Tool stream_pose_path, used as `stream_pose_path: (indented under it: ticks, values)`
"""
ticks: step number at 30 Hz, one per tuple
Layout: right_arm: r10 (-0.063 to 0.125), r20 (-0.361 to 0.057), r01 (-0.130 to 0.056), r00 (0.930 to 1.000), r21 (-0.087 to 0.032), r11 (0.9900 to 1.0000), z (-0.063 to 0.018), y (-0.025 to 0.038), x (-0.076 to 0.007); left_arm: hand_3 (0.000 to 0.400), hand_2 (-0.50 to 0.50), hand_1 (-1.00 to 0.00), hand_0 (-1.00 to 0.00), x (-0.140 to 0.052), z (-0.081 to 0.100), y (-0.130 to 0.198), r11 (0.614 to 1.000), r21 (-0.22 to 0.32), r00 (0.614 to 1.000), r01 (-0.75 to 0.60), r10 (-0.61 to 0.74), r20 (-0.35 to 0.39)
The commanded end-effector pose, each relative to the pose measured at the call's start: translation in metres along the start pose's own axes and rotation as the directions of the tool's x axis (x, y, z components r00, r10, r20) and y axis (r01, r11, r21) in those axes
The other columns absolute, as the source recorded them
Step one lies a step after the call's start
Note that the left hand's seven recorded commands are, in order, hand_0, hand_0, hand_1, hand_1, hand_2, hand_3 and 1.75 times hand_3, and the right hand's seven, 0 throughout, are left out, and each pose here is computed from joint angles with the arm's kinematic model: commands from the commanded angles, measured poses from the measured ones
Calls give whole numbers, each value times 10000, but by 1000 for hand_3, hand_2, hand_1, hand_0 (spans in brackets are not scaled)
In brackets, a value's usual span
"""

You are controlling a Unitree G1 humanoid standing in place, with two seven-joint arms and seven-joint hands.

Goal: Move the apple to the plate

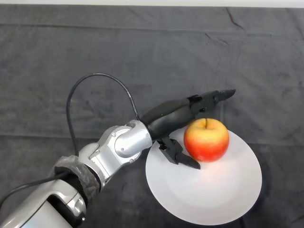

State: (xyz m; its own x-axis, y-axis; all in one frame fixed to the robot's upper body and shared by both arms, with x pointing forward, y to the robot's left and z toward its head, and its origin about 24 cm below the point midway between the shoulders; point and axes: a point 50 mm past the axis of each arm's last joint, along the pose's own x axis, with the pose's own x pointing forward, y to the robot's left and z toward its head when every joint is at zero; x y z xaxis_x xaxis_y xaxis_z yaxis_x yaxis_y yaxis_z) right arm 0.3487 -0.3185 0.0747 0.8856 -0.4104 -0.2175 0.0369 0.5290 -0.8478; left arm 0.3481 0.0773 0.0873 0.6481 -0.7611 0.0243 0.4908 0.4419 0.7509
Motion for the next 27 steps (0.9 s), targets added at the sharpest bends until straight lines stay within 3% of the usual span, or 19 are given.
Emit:
stream_pose_path:
  ticks: [1, 15, 27]
  values:
    - [253, -481, -254, 9985, -1, 9997, -154, 76, -30, 0, 0, 0, 0, -191, -141, 69, 9990, -260, 9986, -374, 364, -392]
    - [252, -477, -253, 9985, 2, 9997, -154, 77, -30, 0, 0, 0, 0, -558, -272, 542, 9689, -441, 9689, -2435, 2409, -568]
    - [252, -478, -252, 9985, 2, 9997, -154, 76, -30, 0, 0, 0, 0, -1007, -507, 830, 9206, -170, 9105, -3902, 3831, -1557]
